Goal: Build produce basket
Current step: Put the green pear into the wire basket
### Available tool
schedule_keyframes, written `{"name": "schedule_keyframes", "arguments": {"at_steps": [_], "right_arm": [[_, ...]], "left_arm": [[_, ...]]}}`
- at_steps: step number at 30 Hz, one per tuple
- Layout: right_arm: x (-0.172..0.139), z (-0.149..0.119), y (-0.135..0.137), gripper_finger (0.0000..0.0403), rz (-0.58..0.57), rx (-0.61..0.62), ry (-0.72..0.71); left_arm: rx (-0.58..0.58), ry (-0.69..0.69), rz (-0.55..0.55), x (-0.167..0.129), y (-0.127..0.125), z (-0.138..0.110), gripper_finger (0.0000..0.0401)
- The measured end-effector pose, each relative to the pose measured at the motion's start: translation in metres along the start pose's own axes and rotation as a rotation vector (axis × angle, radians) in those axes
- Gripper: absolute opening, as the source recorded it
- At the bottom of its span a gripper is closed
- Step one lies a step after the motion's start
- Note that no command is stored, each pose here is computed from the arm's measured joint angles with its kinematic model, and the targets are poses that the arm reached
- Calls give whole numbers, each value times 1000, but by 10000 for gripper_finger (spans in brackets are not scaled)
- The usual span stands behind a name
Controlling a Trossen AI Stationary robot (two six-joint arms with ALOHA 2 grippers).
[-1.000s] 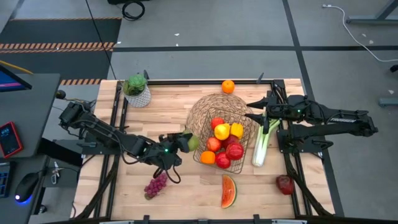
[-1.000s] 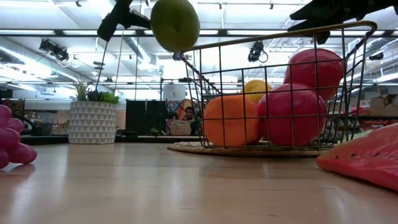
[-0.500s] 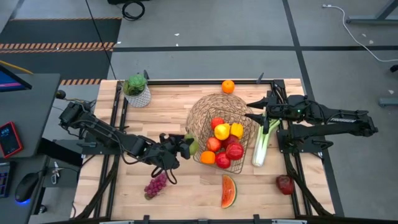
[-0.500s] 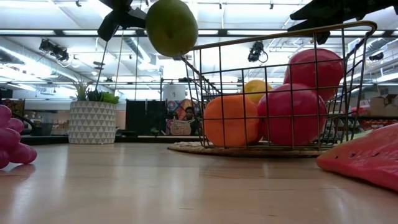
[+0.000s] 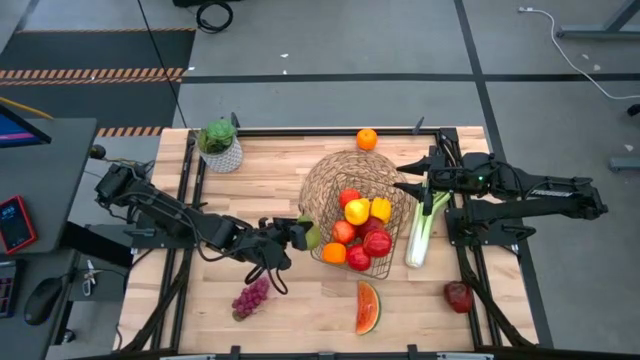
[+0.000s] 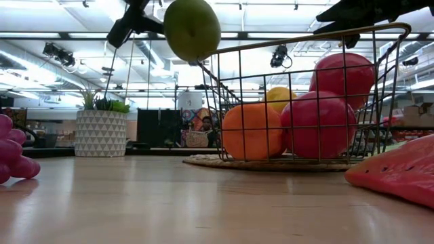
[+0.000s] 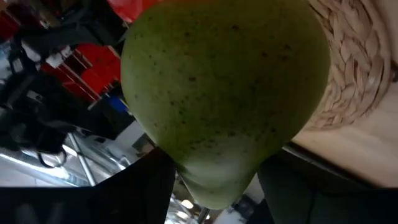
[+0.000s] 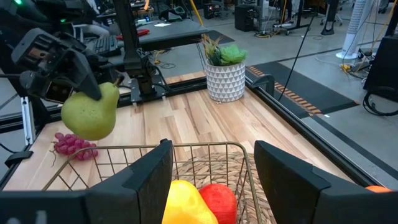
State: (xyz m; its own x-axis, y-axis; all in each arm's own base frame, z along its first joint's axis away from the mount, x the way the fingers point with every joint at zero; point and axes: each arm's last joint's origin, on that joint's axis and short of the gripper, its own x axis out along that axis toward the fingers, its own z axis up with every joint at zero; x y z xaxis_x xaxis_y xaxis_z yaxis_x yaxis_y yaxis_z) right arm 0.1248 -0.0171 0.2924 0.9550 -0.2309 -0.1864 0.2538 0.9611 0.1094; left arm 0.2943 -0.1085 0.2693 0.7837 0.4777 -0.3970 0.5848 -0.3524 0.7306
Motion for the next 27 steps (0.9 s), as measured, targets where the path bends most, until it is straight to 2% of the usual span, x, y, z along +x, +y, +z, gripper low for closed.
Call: {"name": "schedule_keyframes", "arguments": {"at_steps": [6, 11, 17, 23, 27], "right_arm": [[0, 0, 0, 231, 0, 0, 0], [0, 0, 0, 231, 0, 0, 0], [0, 0, 0, 231, 0, 0, 1], [0, 0, 0, 231, 0, 0, 1], [0, 0, 0, 231, 0, 0, 0]], "left_arm": [[-166, -39, 2, 0, 0, 0, 213], [-421, -114, 25, -9, 5, -14, 206], [-869, -203, 23, -11, 9, -45, 209], [-1412, -157, -4, -1, 6, -68, 207], [-1732, -124, -21, 6, 3, -76, 211]]}}
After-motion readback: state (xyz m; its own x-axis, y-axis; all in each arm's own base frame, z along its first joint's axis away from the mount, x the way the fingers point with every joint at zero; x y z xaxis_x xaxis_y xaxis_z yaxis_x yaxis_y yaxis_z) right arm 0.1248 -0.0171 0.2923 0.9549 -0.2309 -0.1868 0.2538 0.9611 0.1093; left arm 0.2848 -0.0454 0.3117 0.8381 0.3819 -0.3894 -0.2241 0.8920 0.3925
